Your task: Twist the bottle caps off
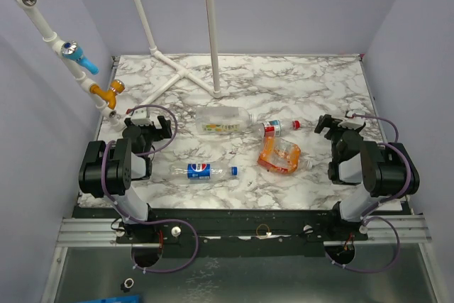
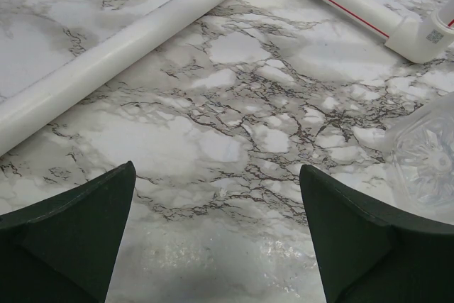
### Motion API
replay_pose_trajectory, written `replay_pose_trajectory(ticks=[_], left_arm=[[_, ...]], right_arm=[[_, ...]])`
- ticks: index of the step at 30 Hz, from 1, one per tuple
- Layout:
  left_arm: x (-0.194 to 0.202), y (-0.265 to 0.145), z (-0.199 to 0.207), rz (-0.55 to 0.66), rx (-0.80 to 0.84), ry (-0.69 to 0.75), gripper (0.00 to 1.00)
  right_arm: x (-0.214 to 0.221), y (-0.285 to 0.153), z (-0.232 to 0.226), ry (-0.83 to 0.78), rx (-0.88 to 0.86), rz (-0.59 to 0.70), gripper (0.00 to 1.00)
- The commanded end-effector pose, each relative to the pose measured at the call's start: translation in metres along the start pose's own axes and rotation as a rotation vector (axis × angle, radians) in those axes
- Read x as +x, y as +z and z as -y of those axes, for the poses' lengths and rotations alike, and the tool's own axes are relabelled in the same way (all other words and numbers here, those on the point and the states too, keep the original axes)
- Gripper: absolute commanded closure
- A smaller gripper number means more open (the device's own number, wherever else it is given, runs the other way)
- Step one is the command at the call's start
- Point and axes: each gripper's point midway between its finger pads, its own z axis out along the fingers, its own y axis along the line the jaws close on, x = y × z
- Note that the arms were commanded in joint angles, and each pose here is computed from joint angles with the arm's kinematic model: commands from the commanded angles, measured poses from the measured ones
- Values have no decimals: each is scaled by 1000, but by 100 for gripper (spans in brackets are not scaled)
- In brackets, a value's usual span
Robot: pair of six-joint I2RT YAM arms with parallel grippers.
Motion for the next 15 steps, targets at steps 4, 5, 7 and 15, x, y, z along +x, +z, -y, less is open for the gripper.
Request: replay_pose_trajectory(ticks=[4,5,7,15], left_arm=[[-9,2,-1,29,-9,13,1],[-9,2,-1,29,-10,12,1],[-10,2,-1,30,-7,15,1],[-34,16,4,-83,28,-7,1]], right_arm=[[-2,0,14,14,79,8,0],[-2,0,14,15,81,6,0],[-6,0,11,-1,60,19,0],[-75,13,2,27,74,-51,0]])
